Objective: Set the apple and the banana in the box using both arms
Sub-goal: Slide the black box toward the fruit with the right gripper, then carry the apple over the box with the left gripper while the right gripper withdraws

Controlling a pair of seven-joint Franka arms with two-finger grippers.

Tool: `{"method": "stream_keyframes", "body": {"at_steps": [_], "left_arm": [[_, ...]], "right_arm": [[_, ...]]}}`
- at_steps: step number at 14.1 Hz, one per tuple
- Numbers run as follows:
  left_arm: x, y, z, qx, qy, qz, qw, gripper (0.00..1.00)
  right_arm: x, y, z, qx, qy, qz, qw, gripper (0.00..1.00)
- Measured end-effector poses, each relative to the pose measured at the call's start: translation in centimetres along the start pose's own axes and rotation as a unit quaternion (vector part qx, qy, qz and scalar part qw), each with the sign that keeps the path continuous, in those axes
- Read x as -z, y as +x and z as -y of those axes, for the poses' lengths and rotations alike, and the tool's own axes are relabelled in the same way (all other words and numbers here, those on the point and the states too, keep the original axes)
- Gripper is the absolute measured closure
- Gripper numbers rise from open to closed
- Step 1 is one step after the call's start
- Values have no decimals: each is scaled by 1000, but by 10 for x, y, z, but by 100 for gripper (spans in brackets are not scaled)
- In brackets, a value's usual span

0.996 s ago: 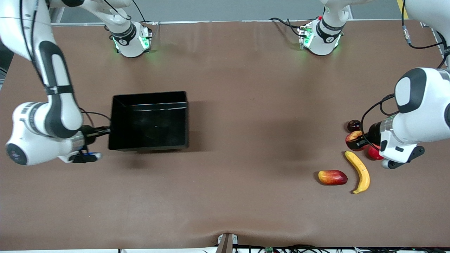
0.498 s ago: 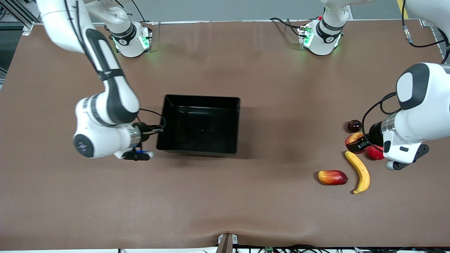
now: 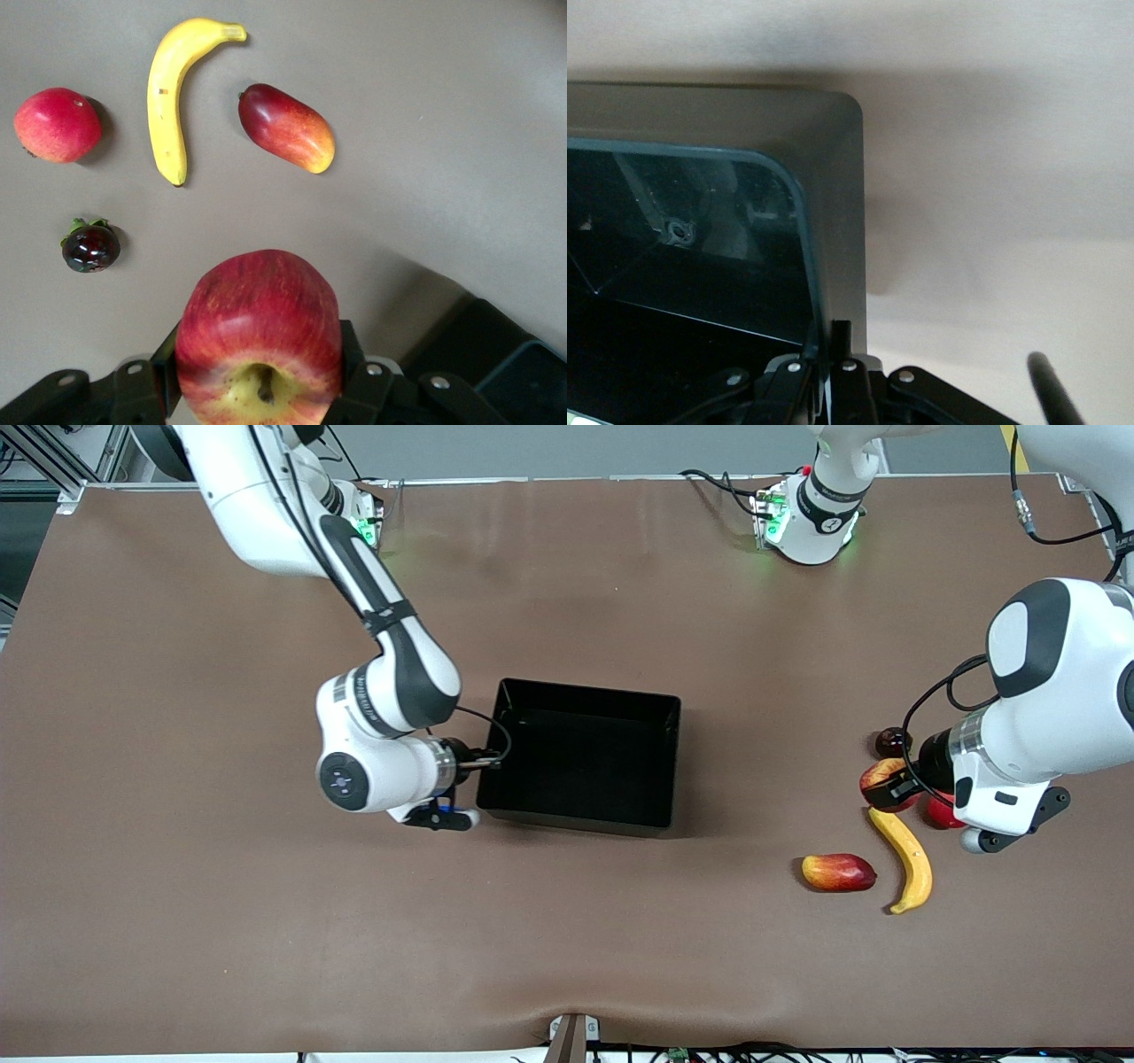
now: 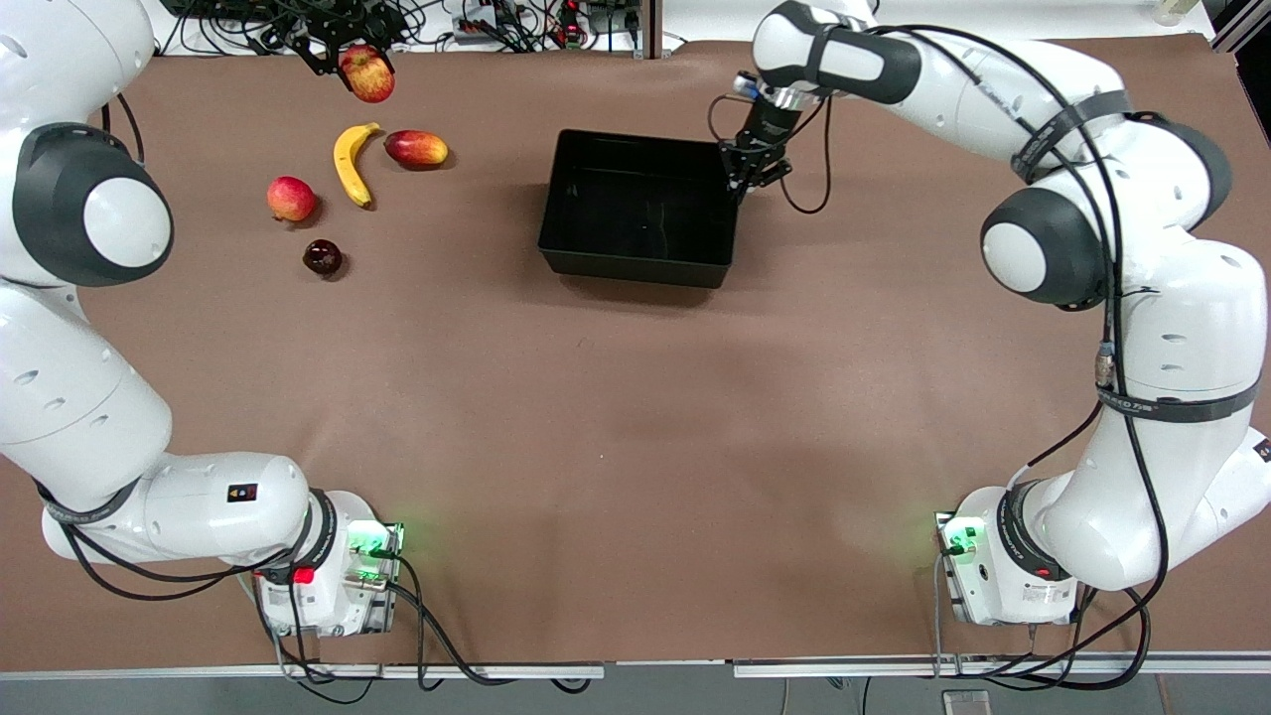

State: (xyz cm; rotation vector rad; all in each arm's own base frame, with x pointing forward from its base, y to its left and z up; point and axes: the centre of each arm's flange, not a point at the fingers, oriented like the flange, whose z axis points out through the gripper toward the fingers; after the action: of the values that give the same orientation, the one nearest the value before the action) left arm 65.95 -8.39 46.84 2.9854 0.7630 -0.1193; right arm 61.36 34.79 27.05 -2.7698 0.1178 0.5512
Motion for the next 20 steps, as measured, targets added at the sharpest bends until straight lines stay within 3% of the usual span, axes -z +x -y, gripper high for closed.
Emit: {"method": "stream_keyframes", "body": {"at_steps": [3, 8, 11, 13, 15, 17, 18, 20], "left_arm": [[18, -5, -3, 2, -9, -13, 1000, 33], [30, -16, -15, -10, -17, -19, 1000, 33], [30, -21, -22, -16, -18, -18, 1000, 33], [29, -35, -38, -34, -20, -16, 999, 33], [27, -56, -62, -58, -20, -14, 998, 33], [28, -71, -77, -75, -17, -18, 997, 33], [32, -77, -83, -83, -19, -21, 996, 33], [39, -101, -101, -110, -21, -25, 993, 33]], "right_arm": [[-27, 0, 23, -2, 1, -25, 1000, 94], [-45, -1, 43, 6, 3, -38, 999, 94], [-34, 0, 46, 8, 5, -40, 999, 70], [-16, 0, 38, 4, -5, -12, 1000, 48], [38, -5, 31, 6, -4, 4, 1000, 27], [111, -14, 11, 1, 5, 4, 1000, 7], [146, -17, -4, -6, 13, -2, 1000, 0], [202, -28, -38, -20, 27, -8, 999, 0]]}}
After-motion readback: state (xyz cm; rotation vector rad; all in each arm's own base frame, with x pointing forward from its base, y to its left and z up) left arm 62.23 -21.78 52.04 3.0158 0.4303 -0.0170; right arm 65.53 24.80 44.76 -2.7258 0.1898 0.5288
